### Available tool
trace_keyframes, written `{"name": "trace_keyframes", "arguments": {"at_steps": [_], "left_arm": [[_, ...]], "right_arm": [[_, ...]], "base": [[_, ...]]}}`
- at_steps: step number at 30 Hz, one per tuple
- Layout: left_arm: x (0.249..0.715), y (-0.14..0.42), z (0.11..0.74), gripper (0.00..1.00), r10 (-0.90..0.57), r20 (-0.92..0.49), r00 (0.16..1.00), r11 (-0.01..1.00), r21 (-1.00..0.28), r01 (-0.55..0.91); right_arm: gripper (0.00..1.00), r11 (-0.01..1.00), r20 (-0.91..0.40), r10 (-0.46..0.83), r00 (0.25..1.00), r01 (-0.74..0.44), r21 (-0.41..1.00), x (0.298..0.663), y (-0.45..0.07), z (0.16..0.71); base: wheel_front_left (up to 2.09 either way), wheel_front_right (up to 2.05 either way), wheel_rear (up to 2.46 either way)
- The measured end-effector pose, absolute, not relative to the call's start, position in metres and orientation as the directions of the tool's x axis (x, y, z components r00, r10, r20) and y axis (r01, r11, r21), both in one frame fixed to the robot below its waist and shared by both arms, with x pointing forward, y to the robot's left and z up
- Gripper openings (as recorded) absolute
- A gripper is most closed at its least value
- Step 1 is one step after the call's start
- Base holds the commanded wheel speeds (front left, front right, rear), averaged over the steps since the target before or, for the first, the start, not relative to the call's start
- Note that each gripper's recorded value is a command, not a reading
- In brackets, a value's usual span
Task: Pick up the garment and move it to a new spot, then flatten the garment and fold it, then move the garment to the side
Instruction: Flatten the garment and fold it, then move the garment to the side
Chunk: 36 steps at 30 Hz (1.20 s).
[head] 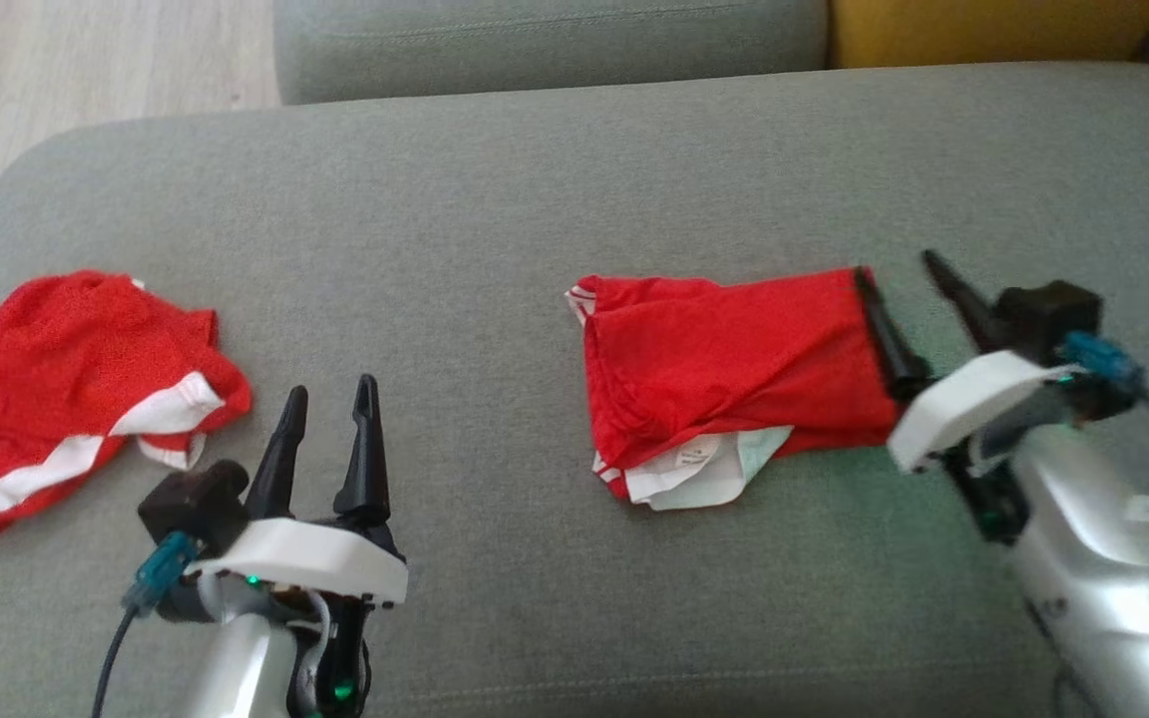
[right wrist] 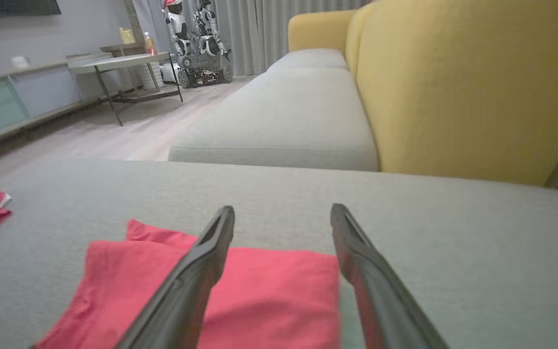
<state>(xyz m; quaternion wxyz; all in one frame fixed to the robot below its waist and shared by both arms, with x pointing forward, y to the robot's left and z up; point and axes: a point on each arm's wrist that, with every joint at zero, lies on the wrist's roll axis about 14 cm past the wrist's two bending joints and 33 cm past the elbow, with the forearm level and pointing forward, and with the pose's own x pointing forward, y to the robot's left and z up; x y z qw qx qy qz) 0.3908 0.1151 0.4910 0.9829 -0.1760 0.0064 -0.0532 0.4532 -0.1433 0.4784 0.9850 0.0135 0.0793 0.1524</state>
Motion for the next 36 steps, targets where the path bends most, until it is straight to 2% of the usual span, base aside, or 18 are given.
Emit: {"name": "trace_keyframes", "arguments": {"at_steps": [3,10,14,20,36], "left_arm": [[0.392,0.111,0.497,1.00,-0.118,0.024,0.993,0.930,-0.348,0.119],[0.394,0.104,0.505,1.00,-0.146,0.056,0.988,0.932,-0.326,0.156],[0.387,0.105,0.503,1.00,-0.145,0.050,0.988,0.936,-0.318,0.153],[0.378,0.104,0.502,1.00,-0.153,0.054,0.987,0.944,-0.286,0.162],[0.374,0.105,0.502,1.00,-0.155,0.055,0.986,0.952,-0.258,0.164]], "right_arm": [[1.00,0.961,-0.107,0.268,0.957,-0.274,-0.046,0.450,-0.168,0.491],[1.00,0.978,-0.024,0.182,0.983,-0.183,-0.098,0.425,-0.200,0.502],[1.00,0.986,0.005,0.138,0.990,-0.137,-0.092,0.406,-0.202,0.500],[1.00,0.993,-0.028,0.096,0.995,-0.098,-0.071,0.381,-0.199,0.481],[1.00,0.993,-0.014,0.095,0.995,-0.095,-0.065,0.384,-0.194,0.484]], "base": [[0.00,0.00,0.00],[0.00,0.00,0.00],[0.00,0.00,0.00],[0.00,0.00,0.00],[0.00,0.00,0.00]]}}
